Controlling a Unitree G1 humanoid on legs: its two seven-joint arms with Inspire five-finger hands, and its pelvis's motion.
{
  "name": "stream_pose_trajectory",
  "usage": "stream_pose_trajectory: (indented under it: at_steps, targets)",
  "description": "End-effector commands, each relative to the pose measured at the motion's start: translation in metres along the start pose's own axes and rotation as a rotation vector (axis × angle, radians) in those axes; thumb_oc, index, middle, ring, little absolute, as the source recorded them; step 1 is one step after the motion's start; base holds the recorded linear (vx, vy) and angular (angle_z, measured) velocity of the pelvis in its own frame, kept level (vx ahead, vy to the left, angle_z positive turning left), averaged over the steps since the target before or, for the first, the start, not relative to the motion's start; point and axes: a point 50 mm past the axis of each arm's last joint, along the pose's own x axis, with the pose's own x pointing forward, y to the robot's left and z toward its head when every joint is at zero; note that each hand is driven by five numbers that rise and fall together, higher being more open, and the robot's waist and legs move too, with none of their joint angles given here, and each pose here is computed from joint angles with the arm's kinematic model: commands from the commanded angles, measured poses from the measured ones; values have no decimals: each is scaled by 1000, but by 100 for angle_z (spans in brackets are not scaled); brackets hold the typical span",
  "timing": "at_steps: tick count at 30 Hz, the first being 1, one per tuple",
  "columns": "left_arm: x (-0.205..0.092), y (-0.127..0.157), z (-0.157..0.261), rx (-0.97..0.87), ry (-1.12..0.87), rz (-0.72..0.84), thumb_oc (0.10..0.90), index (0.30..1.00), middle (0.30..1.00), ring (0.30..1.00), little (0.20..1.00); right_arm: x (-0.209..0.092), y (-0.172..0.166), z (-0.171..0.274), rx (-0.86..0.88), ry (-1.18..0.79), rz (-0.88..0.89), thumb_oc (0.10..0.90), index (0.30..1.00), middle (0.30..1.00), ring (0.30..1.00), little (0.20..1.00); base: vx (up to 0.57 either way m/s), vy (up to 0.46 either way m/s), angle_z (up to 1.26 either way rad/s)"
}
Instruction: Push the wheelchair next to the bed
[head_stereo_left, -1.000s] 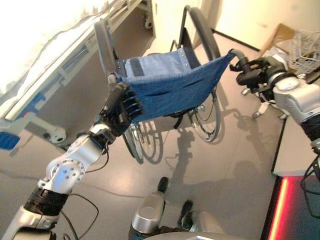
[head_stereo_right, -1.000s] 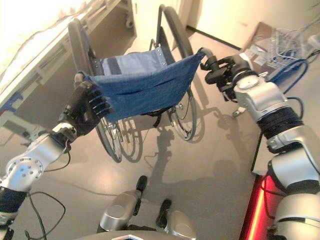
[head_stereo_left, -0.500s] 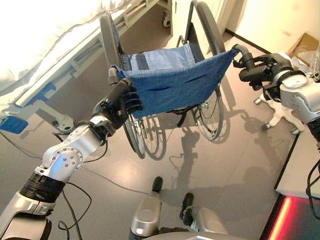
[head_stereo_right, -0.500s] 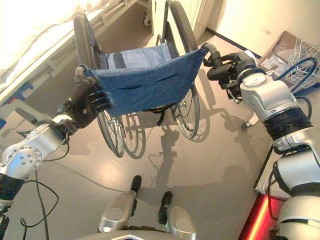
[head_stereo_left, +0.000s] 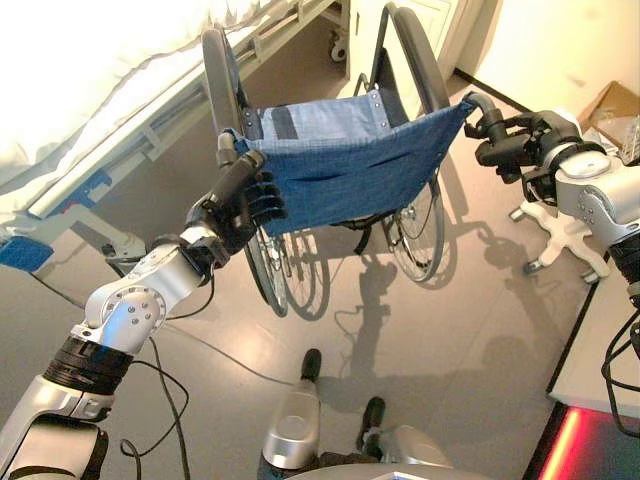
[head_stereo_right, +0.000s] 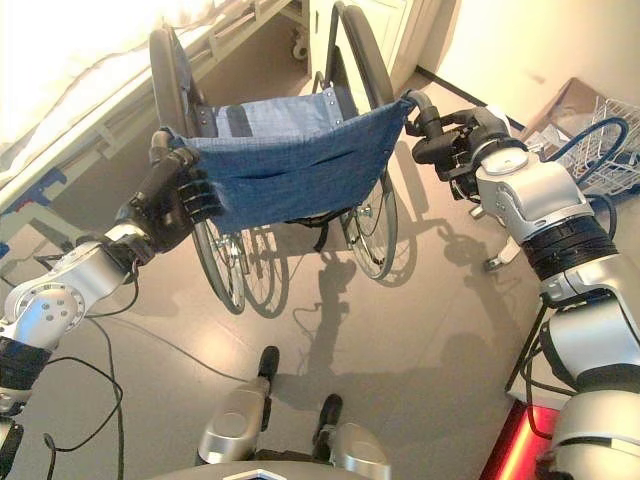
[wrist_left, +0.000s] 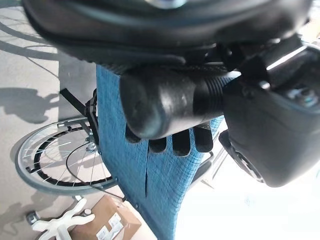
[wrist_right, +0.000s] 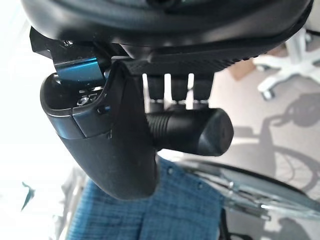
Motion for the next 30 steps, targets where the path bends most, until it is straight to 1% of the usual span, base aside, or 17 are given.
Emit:
stream_pose_trajectory:
  at_steps: [1,11,18,23,24,25,26,27,30]
  targets:
    - [-5,-31,102,0,-441,-92,400,300,300,300,300,-20,75,16,-4,-155,399,400,300,300,300,300,29,79,-2]
    - [-1,-47,116,77,-475,-105,400,300,300,300,300,-24,83,19,72,-162,399,400,300,300,300,300,-1,22,1]
    - [3,-49,121,90,-475,-103,400,300,300,300,300,-23,84,22,116,-168,388,400,300,300,300,300,-49,-36,2]
    - [5,-45,120,93,-470,-86,400,300,300,300,300,-22,83,24,142,-175,391,403,305,305,305,305,-10,-15,0]
    - [5,-45,120,95,-470,-82,400,300,300,300,300,-22,83,24,151,-178,389,486,429,429,429,429,0,0,0]
    - [5,-45,119,95,-468,-81,444,366,366,366,366,-22,83,24,158,-177,386,602,604,604,604,604,0,0,0]
    - [5,-44,119,100,-467,-78,595,592,592,592,592,-21,82,23,166,-175,377,800,900,900,900,900,0,0,0]
    - [5,-43,120,105,-469,-73,800,900,900,900,900,-21,81,23,170,-179,367,800,900,900,900,900,-1,-31,1]
    - [4,-43,122,115,-477,-63,800,900,900,900,900,-19,77,23,184,-180,350,800,900,900,900,900,-3,-22,0]
